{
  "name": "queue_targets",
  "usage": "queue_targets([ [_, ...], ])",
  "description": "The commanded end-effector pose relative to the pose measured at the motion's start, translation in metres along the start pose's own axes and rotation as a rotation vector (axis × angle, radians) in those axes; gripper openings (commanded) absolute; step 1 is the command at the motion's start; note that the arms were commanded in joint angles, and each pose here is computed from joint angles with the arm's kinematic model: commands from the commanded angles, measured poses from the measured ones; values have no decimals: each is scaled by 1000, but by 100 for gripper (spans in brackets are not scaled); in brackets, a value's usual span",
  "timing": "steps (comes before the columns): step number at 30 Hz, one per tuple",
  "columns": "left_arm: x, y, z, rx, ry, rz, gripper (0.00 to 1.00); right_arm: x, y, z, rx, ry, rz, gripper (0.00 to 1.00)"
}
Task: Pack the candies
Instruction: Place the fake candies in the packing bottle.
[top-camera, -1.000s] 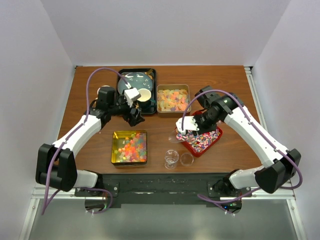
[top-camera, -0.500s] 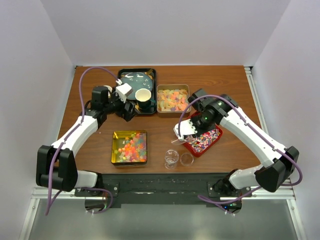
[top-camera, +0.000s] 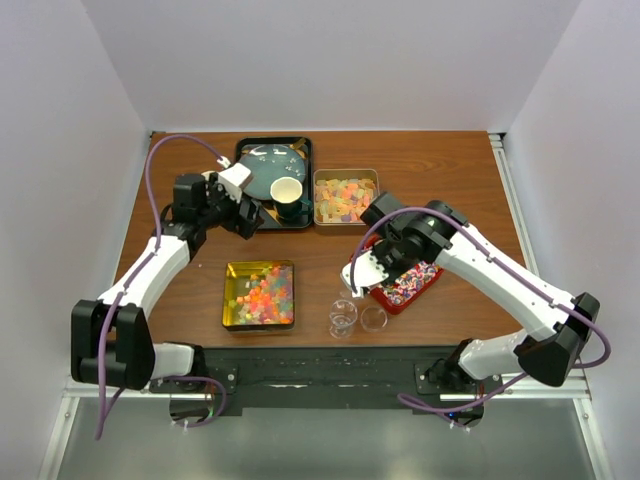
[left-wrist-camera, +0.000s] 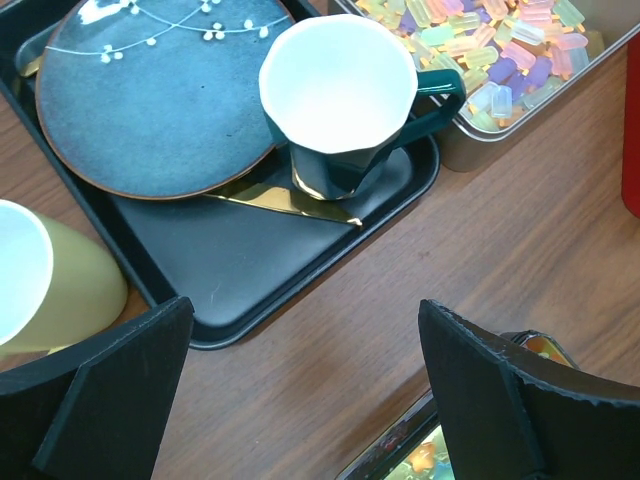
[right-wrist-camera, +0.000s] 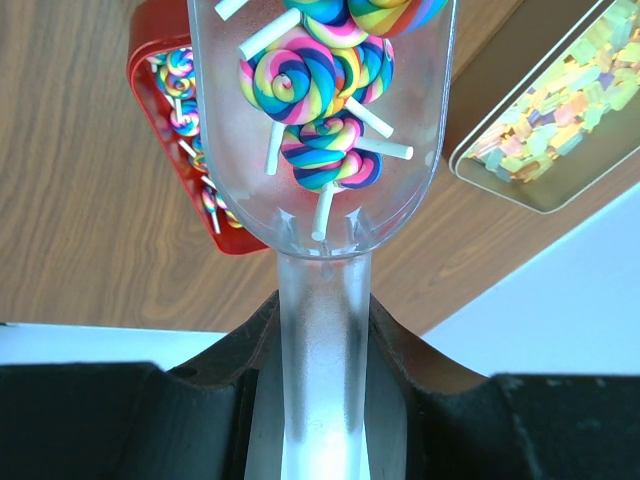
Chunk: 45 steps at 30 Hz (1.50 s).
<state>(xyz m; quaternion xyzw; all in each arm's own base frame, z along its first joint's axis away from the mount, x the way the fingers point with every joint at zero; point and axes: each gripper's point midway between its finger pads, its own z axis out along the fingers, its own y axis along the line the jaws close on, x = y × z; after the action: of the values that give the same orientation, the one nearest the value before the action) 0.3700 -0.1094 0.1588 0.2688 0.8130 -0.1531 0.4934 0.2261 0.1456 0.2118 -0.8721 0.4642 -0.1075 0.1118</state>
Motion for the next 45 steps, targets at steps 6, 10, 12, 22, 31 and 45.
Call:
queue_targets([
  [6,-23,14,-9,-48,-76,10,100,22,49,-19,-180,158,-112,0],
  [10,-24,15,-9,-51,-79,13,100,25,48,-20,-178,191,-138,0],
  [12,-24,15,-9,-49,-79,10,100,25,48,-20,-174,201,-150,0],
  [22,-26,16,-10,-51,-90,3,100,15,49,-20,-166,208,-189,0],
  [31,-27,16,-10,-45,-96,-2,100,16,48,-21,-153,269,-211,0],
  [45,-33,17,-7,-36,-108,-12,100,14,35,-31,-90,370,-280,0],
])
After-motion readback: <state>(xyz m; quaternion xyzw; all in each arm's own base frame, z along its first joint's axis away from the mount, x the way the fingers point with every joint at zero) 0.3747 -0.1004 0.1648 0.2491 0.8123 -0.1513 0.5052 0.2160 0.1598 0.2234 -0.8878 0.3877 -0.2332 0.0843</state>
